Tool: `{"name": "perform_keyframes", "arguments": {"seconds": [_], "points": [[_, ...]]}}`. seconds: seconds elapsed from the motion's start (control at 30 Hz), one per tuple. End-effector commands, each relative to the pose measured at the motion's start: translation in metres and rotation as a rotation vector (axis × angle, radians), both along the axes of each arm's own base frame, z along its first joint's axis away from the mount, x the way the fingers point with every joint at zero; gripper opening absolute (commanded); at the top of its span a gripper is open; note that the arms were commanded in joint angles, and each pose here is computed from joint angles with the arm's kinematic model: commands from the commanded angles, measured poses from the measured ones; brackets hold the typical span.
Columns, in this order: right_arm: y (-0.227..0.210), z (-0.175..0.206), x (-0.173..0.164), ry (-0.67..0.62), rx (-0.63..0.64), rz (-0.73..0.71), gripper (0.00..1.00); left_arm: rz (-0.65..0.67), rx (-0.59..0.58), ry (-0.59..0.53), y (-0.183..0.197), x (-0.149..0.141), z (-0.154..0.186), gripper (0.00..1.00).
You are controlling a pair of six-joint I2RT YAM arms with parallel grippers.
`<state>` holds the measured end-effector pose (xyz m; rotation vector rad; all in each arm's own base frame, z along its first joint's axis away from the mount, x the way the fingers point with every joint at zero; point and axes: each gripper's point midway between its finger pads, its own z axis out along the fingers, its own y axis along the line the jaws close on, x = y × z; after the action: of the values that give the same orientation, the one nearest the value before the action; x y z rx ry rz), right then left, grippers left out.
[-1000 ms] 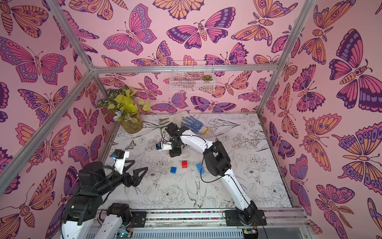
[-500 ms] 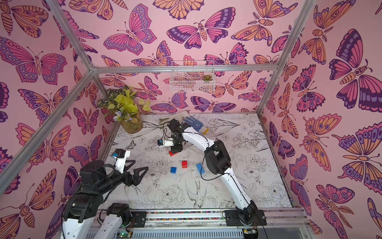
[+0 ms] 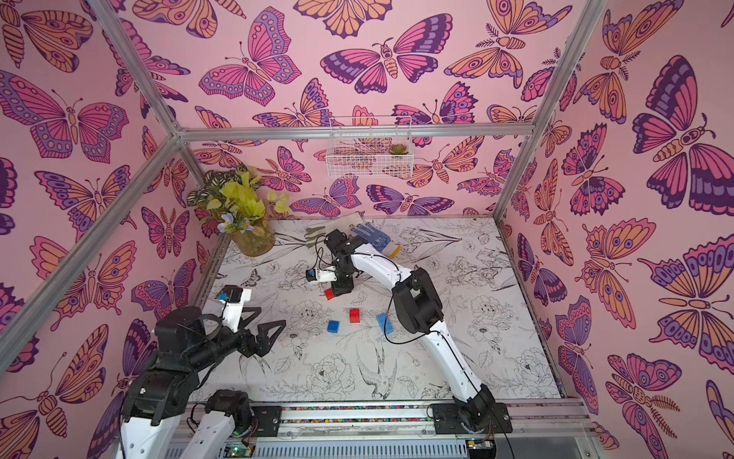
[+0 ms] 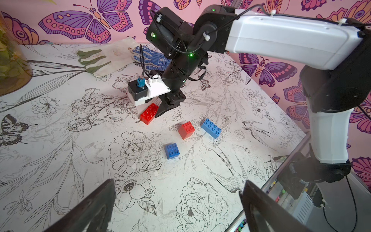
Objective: Assemble the letter f with lego
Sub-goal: Pick up the lego brick from the center of the board.
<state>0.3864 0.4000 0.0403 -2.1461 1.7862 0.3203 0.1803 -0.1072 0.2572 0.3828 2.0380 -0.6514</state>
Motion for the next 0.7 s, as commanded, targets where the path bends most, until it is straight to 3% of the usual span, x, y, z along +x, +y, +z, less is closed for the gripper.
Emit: {"name": "perform_keyframes", "arguments": {"seconds": [0.0, 0.5, 0.67], "points": [[-0.0015, -0.0111, -0.0028, 0.041, -0.012, 0.002, 0.58, -0.023, -0.012, 0.002, -0.0042, -0.0008, -0.0011, 0.99], [0.0050, -0.0130, -0.0032, 0.049, 0.000, 0.004, 0.57, -0.024, -0.011, -0.003, -0.0042, -0.0018, -0.0006, 0.99], [0.0047, -0.0136, -0.0050, 0.056, -0.004, 0.006, 0.52, -0.024, -0.011, -0.005, -0.0043, -0.0021, -0.0003, 0.99]]}}
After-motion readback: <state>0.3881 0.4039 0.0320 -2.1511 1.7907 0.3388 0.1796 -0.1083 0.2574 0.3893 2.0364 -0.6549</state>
